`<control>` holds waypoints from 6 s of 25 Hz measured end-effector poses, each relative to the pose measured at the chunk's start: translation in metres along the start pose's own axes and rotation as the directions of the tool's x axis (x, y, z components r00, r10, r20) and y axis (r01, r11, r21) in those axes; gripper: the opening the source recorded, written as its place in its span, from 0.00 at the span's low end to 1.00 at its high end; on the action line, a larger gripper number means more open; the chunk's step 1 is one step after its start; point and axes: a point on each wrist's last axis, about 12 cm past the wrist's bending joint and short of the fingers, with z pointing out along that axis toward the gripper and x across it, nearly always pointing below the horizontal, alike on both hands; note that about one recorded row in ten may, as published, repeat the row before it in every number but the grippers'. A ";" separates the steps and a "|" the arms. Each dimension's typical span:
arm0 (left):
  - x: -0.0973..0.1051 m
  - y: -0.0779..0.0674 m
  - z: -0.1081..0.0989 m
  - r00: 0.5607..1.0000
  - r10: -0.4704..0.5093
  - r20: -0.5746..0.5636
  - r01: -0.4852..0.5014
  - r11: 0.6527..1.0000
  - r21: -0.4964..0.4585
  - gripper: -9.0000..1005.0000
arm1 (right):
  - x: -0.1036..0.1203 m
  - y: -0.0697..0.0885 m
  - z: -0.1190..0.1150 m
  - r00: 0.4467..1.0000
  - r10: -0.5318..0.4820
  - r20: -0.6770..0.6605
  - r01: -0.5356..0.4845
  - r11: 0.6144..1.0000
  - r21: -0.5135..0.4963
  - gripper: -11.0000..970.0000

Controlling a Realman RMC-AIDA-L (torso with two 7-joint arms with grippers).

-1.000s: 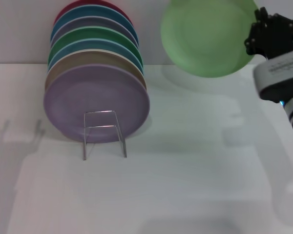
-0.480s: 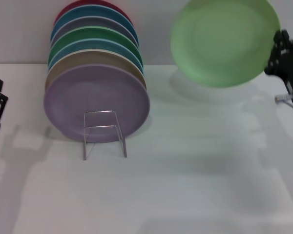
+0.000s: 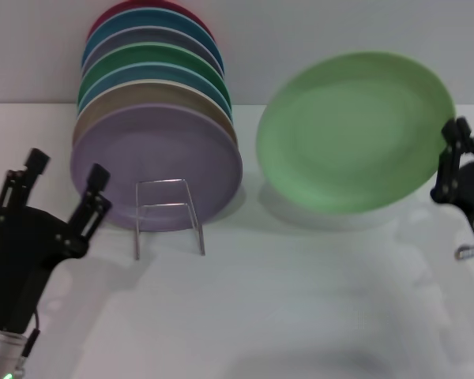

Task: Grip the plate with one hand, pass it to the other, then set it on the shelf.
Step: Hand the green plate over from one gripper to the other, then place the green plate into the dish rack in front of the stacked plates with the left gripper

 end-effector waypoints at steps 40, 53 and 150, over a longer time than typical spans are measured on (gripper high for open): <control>0.026 -0.024 0.005 0.979 0.067 -0.191 -0.046 0.993 0.109 0.77 | -0.031 0.099 -0.038 0.893 -0.446 0.062 0.450 0.888 -0.094 0.03; 0.027 -0.024 0.005 0.978 0.066 -0.200 -0.045 0.993 0.108 0.77 | -0.034 0.106 -0.041 0.876 -0.477 0.071 0.482 0.870 -0.102 0.04; 0.002 -0.004 0.000 0.992 0.122 -0.016 -0.122 0.993 -0.007 0.05 | -0.041 0.107 -0.055 0.902 -0.415 0.121 0.426 0.899 -0.098 0.29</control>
